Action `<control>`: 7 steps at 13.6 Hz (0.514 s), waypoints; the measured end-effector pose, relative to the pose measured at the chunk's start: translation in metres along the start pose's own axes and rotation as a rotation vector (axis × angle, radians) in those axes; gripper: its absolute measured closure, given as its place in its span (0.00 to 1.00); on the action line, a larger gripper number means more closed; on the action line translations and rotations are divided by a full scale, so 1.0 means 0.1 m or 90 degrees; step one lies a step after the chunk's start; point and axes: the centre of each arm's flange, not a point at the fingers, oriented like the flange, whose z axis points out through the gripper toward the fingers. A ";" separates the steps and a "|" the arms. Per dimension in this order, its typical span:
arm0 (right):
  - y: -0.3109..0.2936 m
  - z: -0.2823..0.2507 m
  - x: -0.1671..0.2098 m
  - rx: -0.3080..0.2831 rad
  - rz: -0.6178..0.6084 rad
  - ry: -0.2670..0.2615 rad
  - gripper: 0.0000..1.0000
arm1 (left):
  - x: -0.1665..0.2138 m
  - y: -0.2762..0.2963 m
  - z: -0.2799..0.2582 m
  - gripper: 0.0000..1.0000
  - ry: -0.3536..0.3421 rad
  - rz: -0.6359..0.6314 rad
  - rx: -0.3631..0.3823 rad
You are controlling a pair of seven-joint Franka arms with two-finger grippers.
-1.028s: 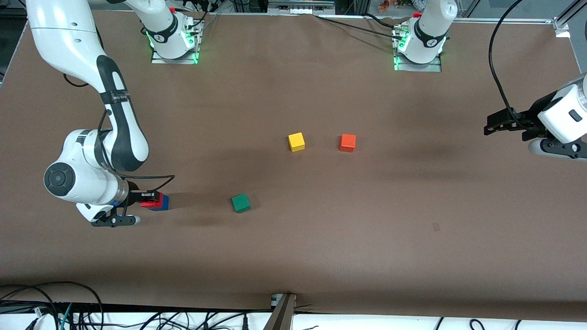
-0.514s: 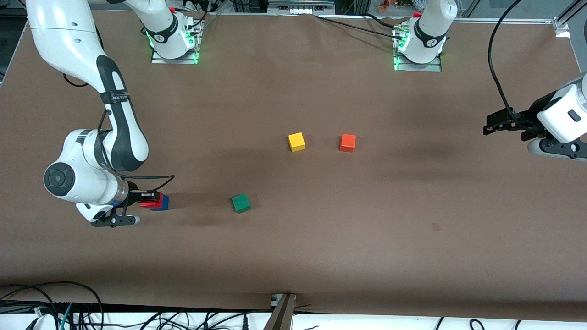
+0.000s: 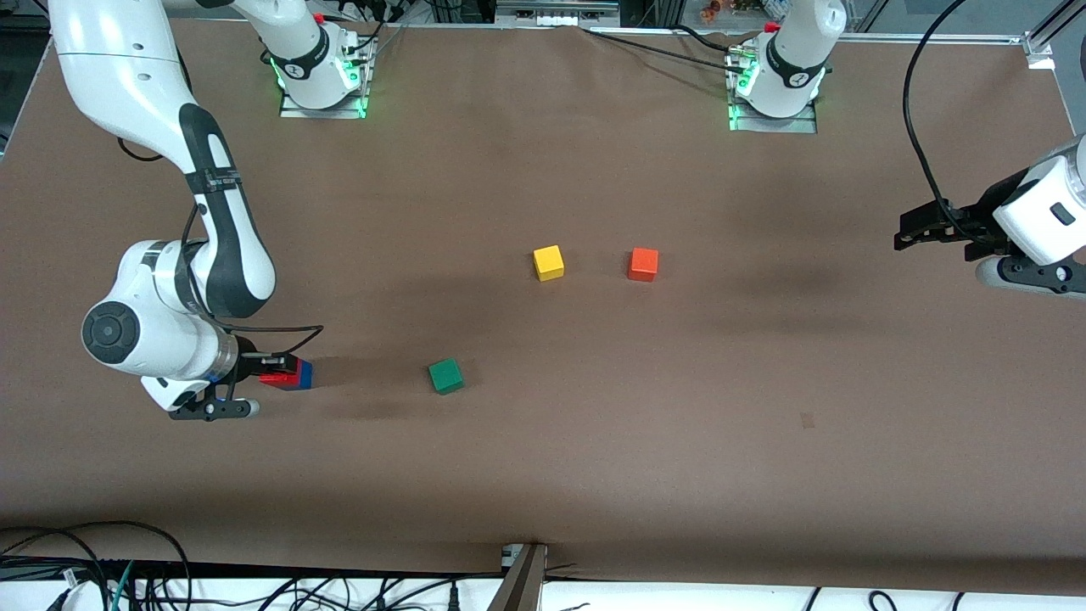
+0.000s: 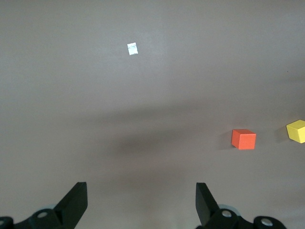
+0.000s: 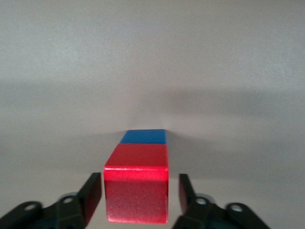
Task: Pass red block to right arm, stack on blue
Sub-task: 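Lower the red cube onto the blue cube with the right gripper, then open the right gripper and lift it off the red cube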
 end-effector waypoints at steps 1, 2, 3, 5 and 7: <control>0.01 0.01 0.00 -0.001 0.001 0.000 0.10 | 0.00 0.00 0.00 0.00 0.000 0.000 0.000; 0.02 0.01 0.01 -0.001 0.002 0.001 0.01 | 0.00 0.00 0.00 0.00 0.000 0.000 0.000; 0.03 0.00 0.01 -0.001 0.003 0.003 0.00 | 0.00 0.00 0.00 0.00 0.000 0.000 0.000; 0.12 -0.07 0.04 -0.001 0.011 0.012 0.00 | 0.00 0.00 0.01 0.00 -0.001 0.000 0.000; 0.24 -0.25 0.09 0.000 0.021 0.032 0.00 | 0.00 0.00 0.01 0.00 -0.001 0.000 0.000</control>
